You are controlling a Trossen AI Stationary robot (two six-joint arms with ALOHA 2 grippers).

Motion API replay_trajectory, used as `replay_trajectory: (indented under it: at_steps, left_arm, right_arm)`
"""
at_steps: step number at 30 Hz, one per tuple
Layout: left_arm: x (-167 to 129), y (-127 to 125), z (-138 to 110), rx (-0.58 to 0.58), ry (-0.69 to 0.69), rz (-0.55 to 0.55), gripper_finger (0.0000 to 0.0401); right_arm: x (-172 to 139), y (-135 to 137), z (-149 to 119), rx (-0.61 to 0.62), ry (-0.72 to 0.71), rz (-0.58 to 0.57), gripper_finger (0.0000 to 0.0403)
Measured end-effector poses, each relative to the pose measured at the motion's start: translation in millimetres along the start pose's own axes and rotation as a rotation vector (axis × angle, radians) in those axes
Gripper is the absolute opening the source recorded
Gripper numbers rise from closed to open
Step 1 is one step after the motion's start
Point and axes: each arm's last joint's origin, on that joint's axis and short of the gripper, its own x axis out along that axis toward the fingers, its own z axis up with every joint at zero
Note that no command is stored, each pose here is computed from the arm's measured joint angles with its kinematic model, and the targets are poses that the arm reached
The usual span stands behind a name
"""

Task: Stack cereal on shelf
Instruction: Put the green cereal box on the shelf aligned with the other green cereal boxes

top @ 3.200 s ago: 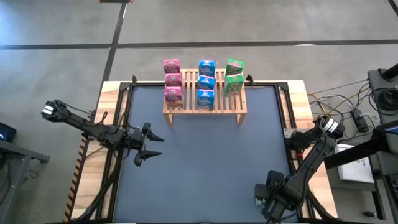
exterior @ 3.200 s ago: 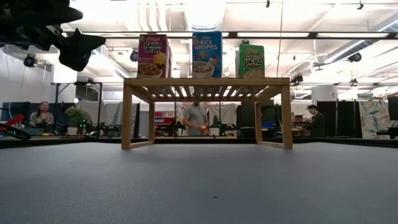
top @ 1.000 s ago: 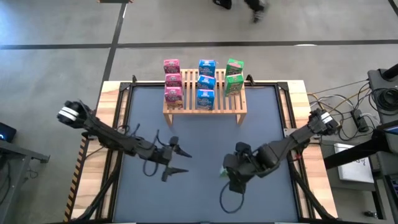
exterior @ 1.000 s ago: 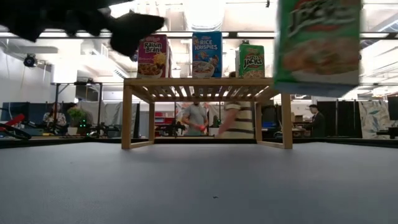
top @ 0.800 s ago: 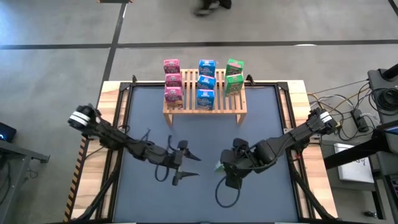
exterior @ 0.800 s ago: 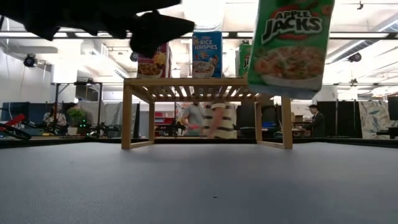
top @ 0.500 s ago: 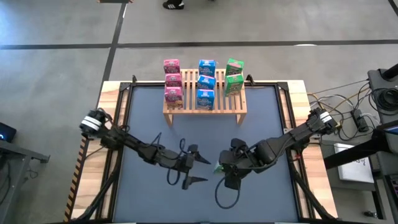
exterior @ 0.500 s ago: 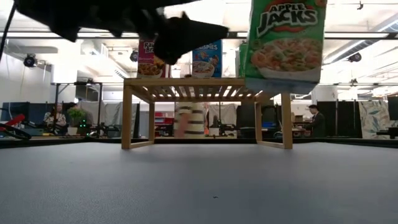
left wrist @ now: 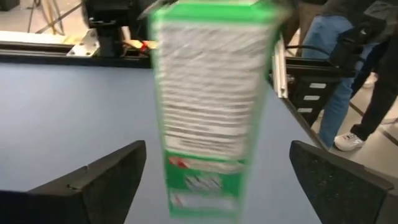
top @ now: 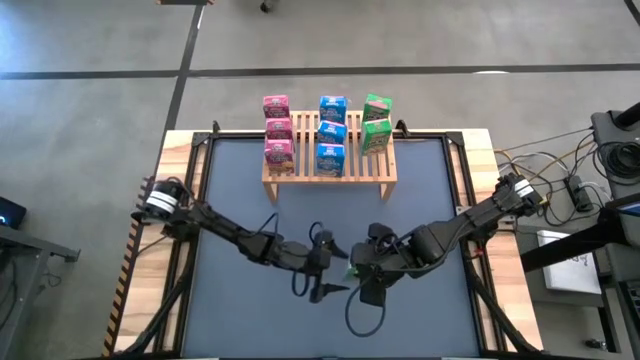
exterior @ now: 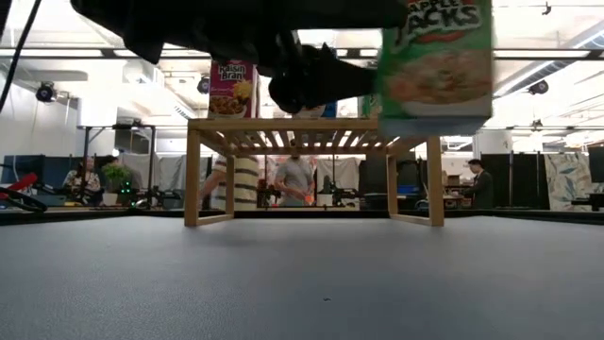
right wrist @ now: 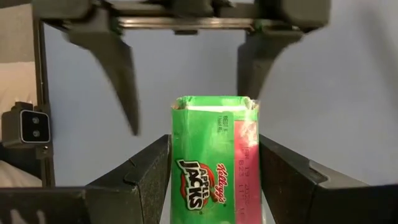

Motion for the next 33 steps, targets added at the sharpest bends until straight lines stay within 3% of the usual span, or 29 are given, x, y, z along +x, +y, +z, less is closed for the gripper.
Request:
replay_trajectory:
  at_steps: [11,25,29,33]
  left_arm:
    - [2,6,-1,-0.021,-0.005,0.014,0.0315]
    - [2,6,0,-0.005,-0.011,0.012,0.0152]
    - [2,6,0,-0.005,-0.015,0.011,0.0135]
    - [2,7,0,0.001,-0.008,0.014,0.0144]
  right_arm:
    - [0,1,1,-0.011,-0.011,0.007,0.0207]
    - [0,1,2,-0.015,-0.021,0.011,0.0207]
    - [-13,4,10,-0.002,-0.051,0.036,0.0207]
    - [-35,11,19,-0.039,-0.147,0.025,0.0207]
